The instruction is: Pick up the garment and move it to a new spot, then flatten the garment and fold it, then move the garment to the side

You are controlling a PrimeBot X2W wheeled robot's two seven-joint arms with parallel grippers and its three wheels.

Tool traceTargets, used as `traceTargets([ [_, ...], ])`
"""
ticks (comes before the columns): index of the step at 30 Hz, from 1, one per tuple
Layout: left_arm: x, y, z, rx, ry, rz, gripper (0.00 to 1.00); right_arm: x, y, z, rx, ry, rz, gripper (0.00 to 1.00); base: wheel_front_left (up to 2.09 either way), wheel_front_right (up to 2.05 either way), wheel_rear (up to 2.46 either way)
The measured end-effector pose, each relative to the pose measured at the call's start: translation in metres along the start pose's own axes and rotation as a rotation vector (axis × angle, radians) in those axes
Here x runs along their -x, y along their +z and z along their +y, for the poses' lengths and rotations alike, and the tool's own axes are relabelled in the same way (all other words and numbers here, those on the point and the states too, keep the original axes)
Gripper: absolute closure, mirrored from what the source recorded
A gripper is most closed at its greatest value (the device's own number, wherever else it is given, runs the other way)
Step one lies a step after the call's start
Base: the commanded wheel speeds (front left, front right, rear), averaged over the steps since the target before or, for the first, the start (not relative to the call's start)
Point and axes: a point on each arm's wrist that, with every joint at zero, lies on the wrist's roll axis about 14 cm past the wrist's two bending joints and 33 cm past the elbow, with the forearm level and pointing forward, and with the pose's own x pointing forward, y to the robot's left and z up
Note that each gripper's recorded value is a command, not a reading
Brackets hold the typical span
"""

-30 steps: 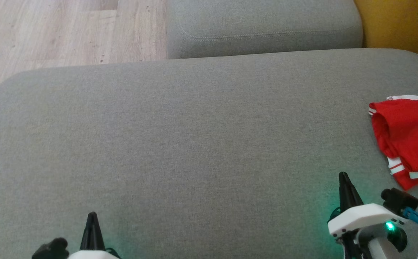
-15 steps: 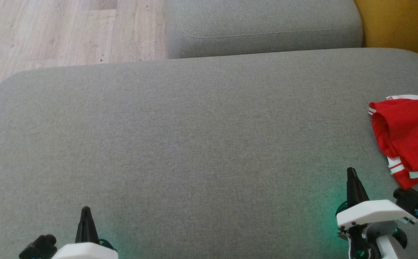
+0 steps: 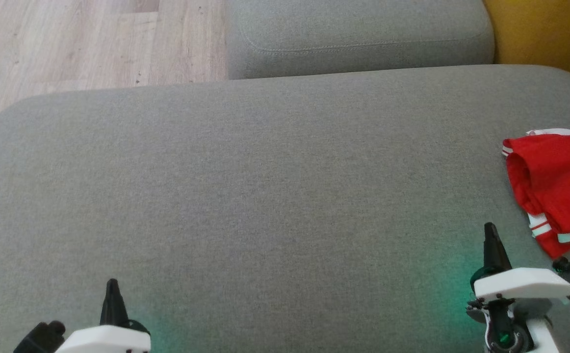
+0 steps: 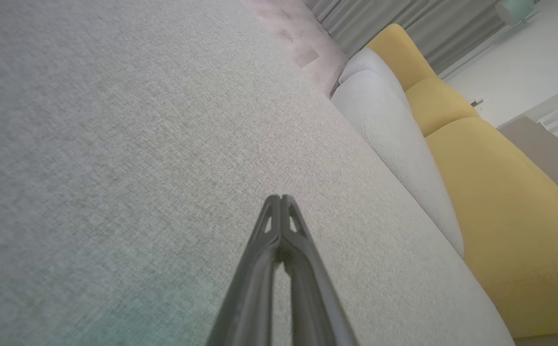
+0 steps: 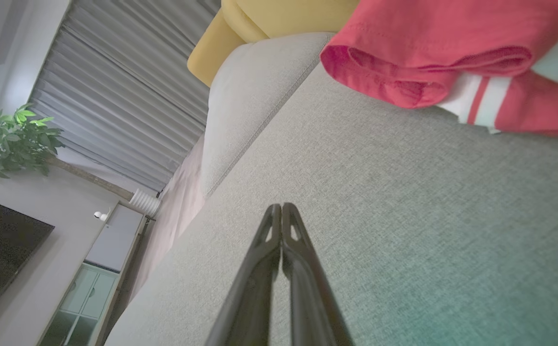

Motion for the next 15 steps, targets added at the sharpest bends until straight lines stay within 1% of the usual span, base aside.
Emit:
traceTargets([
  [7, -0.004, 0.01, -0.006, 0.081, -0.018, -0.018, 1.0, -0.001, 0.006, 0.003, -0.079, 0.008, -0.015, 1.0, 0.0, 0.0, 0.0],
  [15, -0.005, 0.011, -0.009, 0.169, -0.031, -0.009, 1.0, -0.001, 0.011, 0.006, -0.172, 0.019, -0.022, 1.0, 0.0, 0.0, 0.0],
])
